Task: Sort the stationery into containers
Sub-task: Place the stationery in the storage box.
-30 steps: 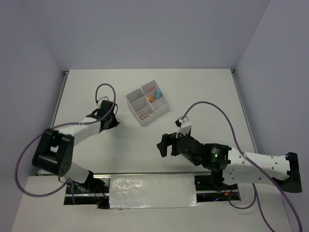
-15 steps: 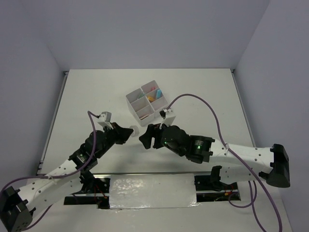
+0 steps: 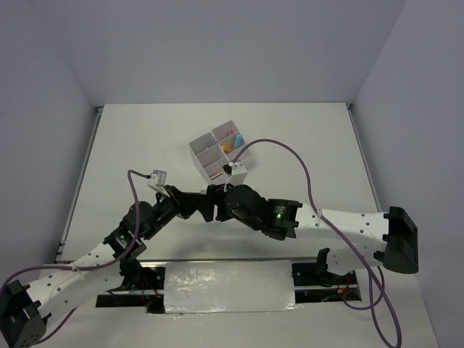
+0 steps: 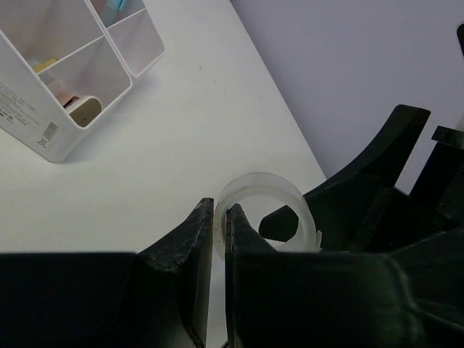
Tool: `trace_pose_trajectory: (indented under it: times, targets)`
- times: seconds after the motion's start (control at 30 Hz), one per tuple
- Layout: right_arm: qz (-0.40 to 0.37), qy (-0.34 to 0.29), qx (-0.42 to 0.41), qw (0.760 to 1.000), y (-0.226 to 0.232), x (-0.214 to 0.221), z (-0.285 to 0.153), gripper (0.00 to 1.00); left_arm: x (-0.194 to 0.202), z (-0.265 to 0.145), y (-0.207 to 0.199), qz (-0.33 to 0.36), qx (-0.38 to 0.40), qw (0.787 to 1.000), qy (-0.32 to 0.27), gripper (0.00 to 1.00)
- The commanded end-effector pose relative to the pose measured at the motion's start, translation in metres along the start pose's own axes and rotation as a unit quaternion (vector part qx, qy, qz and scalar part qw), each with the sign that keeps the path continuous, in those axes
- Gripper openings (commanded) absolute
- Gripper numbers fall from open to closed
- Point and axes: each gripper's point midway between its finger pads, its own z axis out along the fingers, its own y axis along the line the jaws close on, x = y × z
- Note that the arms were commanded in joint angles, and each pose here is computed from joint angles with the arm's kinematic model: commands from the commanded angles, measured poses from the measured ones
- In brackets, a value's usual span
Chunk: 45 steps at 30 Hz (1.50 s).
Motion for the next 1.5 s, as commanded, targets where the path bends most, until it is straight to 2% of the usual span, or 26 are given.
trace_pose_trajectory:
  times: [0.0,0.27,0.33,0.5,0.53,0.6,0.63,0.7,0.73,0.8,0.83,0.9,0.97,1.0,1.03,1.07,1.13,1.17,1.37,1.47]
  targets:
    - [0.009,-0.014,-0.007,1.000,0.014,-0.017,0.002,0.71,-0.010,0.001,-0.019,-0.004,0.042,0.999,-0.020,0.00]
    - [0.012,-0.042,0.010,0.999,0.003,-0.023,0.001,0.44,-0.007,0.002,-0.020,-0.004,0.046,0.999,-0.014,0.00]
    - [0.009,-0.046,0.015,0.999,0.000,-0.024,0.001,0.40,-0.006,0.003,-0.021,-0.006,0.048,0.999,-0.013,0.00]
    - [0.008,-0.053,0.018,0.998,-0.001,-0.025,0.003,0.40,-0.001,0.004,-0.020,-0.008,0.047,0.999,-0.007,0.00]
    - [0.006,-0.054,0.015,0.998,-0.001,-0.026,0.002,0.31,-0.002,0.005,-0.020,-0.008,0.046,0.999,-0.007,0.00]
    - [0.006,-0.057,0.013,0.998,0.000,-0.027,0.002,0.19,-0.002,0.005,-0.019,-0.008,0.043,0.999,-0.007,0.02]
    - [0.005,-0.058,0.015,0.998,-0.001,-0.027,0.002,0.17,-0.001,0.005,-0.017,-0.008,0.038,0.999,-0.004,0.09]
    - [0.004,-0.061,0.018,0.998,-0.003,-0.028,0.001,0.12,0.000,0.004,-0.014,-0.007,0.027,1.000,-0.002,0.16]
    - [0.004,-0.064,0.017,0.998,-0.004,-0.029,-0.001,0.11,-0.004,0.004,-0.014,-0.007,0.023,1.000,-0.006,0.37]
    - [0.000,-0.068,0.018,0.998,-0.005,-0.031,-0.002,0.06,-0.006,0.005,-0.012,-0.004,0.011,1.000,-0.007,0.66]
    - [-0.001,-0.069,0.020,0.997,-0.006,-0.031,-0.002,0.06,-0.007,0.005,-0.011,-0.003,0.006,1.000,-0.005,0.86]
    - [-0.005,-0.066,0.030,0.997,-0.010,-0.032,-0.001,0.05,-0.016,0.005,-0.014,0.002,-0.004,1.000,-0.015,0.99]
    - [-0.004,-0.061,0.044,0.997,-0.015,-0.030,0.003,0.05,-0.017,0.003,-0.003,0.009,-0.045,0.999,-0.005,0.99]
    - [-0.002,-0.059,0.052,0.997,-0.020,-0.031,0.005,0.05,-0.036,0.004,-0.003,0.004,-0.075,0.997,-0.029,0.99]
    - [-0.002,-0.054,0.061,0.997,-0.027,-0.029,0.006,0.05,-0.040,0.003,0.004,0.002,-0.107,0.994,-0.028,0.99]
    - [0.002,-0.051,0.070,0.996,-0.033,-0.029,0.008,0.05,-0.031,-0.005,0.024,0.010,-0.164,0.986,-0.002,0.99]
    - [0.017,-0.040,0.101,0.994,-0.052,-0.028,0.013,0.05,-0.057,-0.011,0.022,0.006,-0.206,0.978,-0.029,0.99]
    - [0.021,-0.036,0.111,0.993,-0.061,-0.028,0.015,0.05,-0.058,-0.017,0.026,0.013,-0.225,0.974,-0.020,0.99]
    - [0.045,-0.047,0.171,0.983,-0.109,-0.051,0.021,0.06,-0.109,-0.045,0.006,0.026,-0.240,0.967,-0.077,0.99]
    - [0.060,-0.055,0.221,0.972,-0.138,-0.071,0.028,0.06,-0.121,-0.062,0.009,0.066,-0.273,0.957,-0.067,0.99]
